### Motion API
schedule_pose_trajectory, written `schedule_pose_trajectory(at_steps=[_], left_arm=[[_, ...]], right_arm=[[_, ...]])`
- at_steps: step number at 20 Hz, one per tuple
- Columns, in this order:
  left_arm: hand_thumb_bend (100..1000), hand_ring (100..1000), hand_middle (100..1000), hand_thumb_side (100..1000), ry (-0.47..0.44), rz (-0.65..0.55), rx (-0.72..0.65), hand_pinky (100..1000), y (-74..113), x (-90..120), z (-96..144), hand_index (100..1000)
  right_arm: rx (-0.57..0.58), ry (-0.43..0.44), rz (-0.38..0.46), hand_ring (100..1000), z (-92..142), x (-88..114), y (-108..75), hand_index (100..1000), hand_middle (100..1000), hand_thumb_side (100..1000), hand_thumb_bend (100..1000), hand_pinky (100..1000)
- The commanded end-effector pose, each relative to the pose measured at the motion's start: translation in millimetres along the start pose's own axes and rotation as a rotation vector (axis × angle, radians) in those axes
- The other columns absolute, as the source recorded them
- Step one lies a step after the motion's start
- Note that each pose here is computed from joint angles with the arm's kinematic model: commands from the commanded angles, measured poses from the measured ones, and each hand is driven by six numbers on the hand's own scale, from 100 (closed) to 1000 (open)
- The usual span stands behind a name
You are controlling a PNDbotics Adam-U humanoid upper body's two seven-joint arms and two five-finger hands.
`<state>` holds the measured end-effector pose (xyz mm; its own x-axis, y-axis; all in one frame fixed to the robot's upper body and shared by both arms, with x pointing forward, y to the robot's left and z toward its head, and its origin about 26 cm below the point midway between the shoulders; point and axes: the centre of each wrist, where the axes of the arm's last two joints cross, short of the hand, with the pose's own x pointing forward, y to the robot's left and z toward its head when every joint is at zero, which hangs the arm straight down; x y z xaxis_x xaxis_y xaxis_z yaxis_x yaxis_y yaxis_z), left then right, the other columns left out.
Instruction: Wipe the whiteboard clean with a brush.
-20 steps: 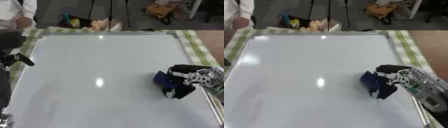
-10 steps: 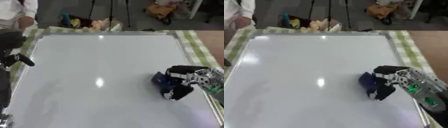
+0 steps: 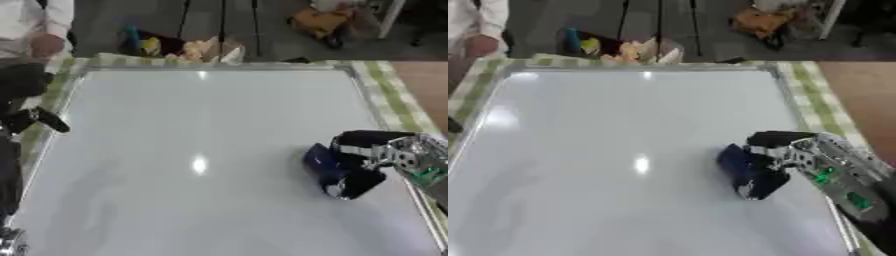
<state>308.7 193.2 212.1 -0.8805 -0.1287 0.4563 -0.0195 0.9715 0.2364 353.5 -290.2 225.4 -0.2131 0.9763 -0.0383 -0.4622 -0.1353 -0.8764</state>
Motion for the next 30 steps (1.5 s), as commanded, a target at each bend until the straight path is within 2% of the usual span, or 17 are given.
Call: schedule_pose_trajectory(at_steps=[1,4,10,18,24,29,30], left_arm=[[100,795,749,964,-0.031,-0.003,-0.008,421,1.0,6,-5,691],[100,796,750,966,-0.031,-0.002,-0.008,420,0.9,6,-5,691],[100,796,750,965,-0.029,-0.002,-0.010,420,0.9,6,-4,691],[100,796,750,964,-0.029,-0.003,-0.010,421,1.1,6,-4,690],[100,796,750,963,-0.032,-0.002,-0.015,421,0.6,6,-5,690],[100,796,750,963,-0.032,0.001,-0.018,421,0.1,6,-5,690],[100,796,750,963,-0.033,0.001,-0.019,421,-0.1,6,-5,690]], right_arm=[[0.011,0.076,0.004,731,-2,-14,-0.8,181,672,382,100,534],[0.003,0.116,0.024,729,-3,-19,-2.6,181,640,362,100,527],[-0.010,0.157,0.049,734,-4,-23,-9.3,182,662,351,100,530],[-0.046,0.138,0.061,737,8,-16,-21.4,184,691,371,100,525],[-0.072,0.138,0.110,755,20,-6,-33.5,189,714,368,100,536],[-0.075,0.113,0.174,759,16,1,-40.9,184,709,333,100,542],[-0.073,0.103,0.188,762,14,2,-42.2,178,684,303,100,548]])
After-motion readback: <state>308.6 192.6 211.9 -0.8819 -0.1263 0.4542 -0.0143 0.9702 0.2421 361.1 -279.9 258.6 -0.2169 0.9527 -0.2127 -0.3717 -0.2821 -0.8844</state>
